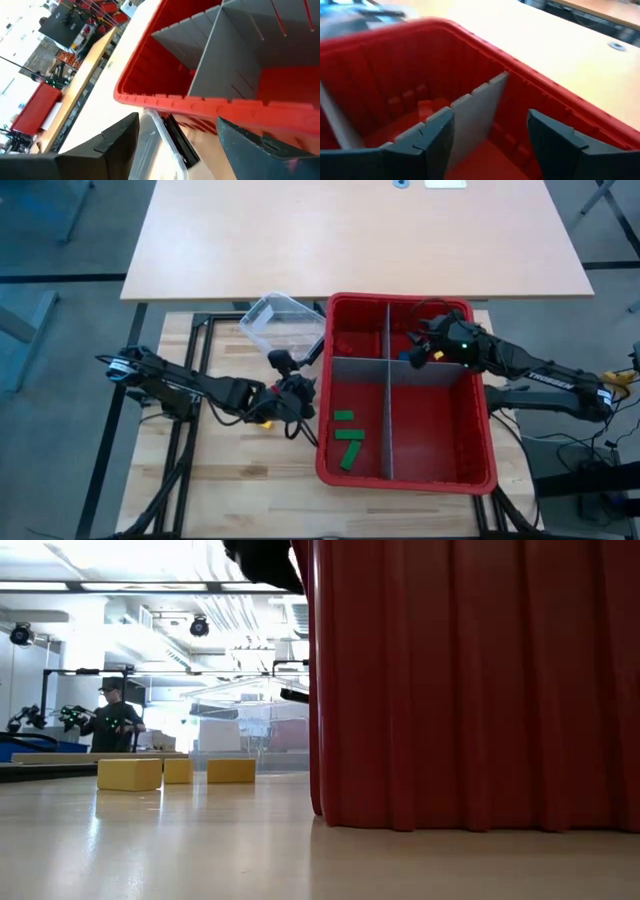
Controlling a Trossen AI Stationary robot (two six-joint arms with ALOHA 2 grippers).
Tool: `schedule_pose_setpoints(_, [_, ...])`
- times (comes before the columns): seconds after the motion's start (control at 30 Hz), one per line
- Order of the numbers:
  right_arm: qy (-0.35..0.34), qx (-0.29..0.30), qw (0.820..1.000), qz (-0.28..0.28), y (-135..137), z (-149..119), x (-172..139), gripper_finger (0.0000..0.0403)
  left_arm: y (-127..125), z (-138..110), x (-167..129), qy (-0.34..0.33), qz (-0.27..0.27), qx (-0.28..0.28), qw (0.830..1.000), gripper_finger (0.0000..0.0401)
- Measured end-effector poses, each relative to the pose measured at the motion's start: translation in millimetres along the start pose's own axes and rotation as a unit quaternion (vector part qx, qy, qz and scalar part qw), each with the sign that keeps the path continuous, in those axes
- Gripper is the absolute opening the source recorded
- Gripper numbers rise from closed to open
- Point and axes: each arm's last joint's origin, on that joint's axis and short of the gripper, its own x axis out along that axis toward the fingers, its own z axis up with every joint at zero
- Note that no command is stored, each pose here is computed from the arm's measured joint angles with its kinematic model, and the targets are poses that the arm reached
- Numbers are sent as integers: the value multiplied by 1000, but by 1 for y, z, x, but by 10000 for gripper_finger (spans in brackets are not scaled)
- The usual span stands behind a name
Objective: Sort blocks
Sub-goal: Put the center yellow block into the bottom right of the red bin
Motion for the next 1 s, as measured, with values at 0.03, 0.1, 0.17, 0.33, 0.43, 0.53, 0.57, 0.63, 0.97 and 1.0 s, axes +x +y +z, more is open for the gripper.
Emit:
schedule_pose_setpoints(0.03, [-9,5,1000,18,0,1,-3,229,0,-2,-1,4,-2,-3,1000,237])
schedule_pose_setpoints(0.1, [-34,26,997,63,-1,4,-11,227,0,-6,-5,18,-7,-10,1000,233])
schedule_pose_setpoints(0.17, [-63,44,991,109,-2,5,-19,220,0,-13,-9,37,-11,-17,999,229])
schedule_pose_setpoints(0.33, [-145,73,968,191,-2,-2,-36,201,-1,-32,-21,82,-16,-34,996,222])
schedule_pose_setpoints(0.43, [-208,76,945,239,-1,-8,-46,193,0,-42,-26,92,-16,-52,994,225])
schedule_pose_setpoints(0.53, [-270,82,916,284,-1,-13,-55,186,1,-54,-31,93,-28,-80,992,233])
schedule_pose_setpoints(0.57, [-285,83,908,295,-1,-15,-58,184,2,-58,-31,92,-30,-93,991,235])
schedule_pose_setpoints(0.63, [-301,81,899,309,0,-19,-61,180,4,-68,-33,89,-31,-117,989,240])
schedule_pose_setpoints(0.97, [-291,60,895,332,7,-26,-58,168,20,-136,-26,130,-108,-304,938,233])
schedule_pose_setpoints(1.0, [-291,59,896,331,8,-26,-57,167,21,-143,-24,140,-112,-314,932,230])
